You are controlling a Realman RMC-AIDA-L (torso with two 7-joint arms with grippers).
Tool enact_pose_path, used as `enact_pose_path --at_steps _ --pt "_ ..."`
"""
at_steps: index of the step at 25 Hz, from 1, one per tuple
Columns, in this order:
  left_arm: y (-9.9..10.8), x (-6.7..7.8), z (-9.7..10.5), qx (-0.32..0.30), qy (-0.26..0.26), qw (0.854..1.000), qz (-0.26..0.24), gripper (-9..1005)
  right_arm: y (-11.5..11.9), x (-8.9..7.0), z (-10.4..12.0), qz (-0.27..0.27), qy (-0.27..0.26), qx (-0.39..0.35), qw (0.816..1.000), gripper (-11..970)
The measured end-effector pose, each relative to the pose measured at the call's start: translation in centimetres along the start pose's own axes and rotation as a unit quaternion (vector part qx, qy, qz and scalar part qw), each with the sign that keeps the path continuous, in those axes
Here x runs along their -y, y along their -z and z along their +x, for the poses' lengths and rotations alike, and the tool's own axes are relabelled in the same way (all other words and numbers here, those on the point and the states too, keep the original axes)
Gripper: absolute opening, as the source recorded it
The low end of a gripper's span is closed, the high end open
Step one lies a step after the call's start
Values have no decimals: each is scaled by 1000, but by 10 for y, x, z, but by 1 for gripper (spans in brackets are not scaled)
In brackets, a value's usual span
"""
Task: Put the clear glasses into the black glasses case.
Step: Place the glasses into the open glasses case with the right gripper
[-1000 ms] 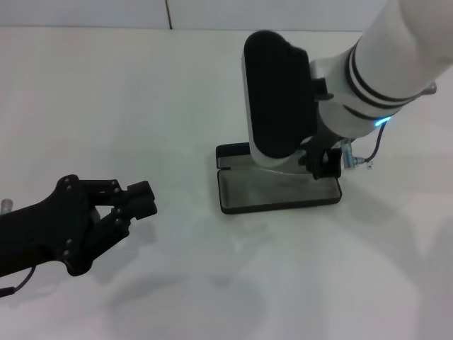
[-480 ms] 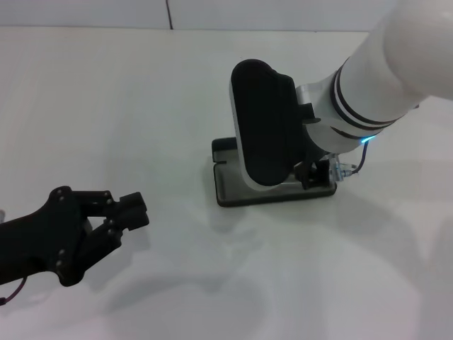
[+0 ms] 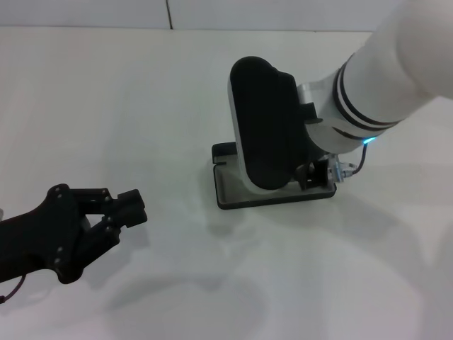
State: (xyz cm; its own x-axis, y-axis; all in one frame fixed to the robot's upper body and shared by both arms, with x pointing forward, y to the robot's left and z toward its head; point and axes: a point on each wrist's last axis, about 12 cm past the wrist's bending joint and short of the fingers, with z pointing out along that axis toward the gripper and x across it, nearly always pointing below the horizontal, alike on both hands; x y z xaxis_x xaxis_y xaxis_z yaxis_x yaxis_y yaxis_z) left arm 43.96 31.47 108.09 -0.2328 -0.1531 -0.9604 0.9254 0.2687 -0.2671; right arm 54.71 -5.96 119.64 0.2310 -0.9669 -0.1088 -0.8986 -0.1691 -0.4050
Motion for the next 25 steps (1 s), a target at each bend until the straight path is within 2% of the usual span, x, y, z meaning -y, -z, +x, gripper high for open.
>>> enact_pose_path --at_steps 13,25 --pt "1 1 2 3 5 1000 -3 127 -3 -16 13 4 18 12 1000 98" --pt "8 4 3 12 5 1000 -21 126 -11 -27 7 58 50 19 997 101"
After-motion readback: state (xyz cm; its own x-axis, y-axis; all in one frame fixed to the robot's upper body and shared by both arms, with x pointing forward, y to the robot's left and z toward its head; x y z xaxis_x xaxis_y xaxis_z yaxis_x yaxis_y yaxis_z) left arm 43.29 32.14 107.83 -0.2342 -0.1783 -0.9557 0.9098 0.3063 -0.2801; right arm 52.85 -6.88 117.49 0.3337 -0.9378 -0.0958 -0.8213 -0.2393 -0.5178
